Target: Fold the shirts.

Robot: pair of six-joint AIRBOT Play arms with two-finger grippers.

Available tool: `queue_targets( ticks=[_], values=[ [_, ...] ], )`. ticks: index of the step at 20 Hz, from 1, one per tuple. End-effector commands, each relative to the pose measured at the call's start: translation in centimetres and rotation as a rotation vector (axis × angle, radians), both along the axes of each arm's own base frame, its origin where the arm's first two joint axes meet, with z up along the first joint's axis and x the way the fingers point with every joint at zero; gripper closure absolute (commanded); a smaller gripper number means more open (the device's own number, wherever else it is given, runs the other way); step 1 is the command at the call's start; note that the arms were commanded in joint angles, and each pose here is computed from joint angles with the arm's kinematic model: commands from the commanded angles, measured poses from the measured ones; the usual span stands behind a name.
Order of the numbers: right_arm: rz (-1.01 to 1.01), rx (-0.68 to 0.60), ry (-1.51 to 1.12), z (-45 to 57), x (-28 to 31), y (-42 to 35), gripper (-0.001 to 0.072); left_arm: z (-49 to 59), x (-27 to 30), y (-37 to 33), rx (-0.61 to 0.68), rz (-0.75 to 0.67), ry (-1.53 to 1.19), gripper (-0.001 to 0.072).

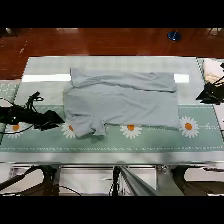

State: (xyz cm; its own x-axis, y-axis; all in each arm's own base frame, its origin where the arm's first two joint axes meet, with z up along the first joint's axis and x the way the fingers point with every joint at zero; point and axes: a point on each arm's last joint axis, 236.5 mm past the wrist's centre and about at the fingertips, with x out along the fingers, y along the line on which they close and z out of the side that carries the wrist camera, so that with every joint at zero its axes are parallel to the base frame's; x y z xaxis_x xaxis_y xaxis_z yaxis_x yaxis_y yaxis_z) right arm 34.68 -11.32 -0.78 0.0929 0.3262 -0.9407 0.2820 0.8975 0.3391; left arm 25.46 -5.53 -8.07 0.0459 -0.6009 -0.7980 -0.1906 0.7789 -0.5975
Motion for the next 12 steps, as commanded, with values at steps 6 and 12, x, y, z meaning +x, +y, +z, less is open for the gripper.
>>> queue_targets(
  ticks=[6, 12],
  values=[
    [0.003, 0.009, -0.03, 1.1, -0.1, 0.4, 0.0339, -4.1, 0.3, -5.0, 0.024, -0.035, 0.058, 0.0135],
    [0.006, -0.038, -0.048, 2.4, -0.5, -0.1, 0.0339, -5.1, 1.6, -4.7, 0.069, 0.01, 0.031, 0.0685]
  ],
)
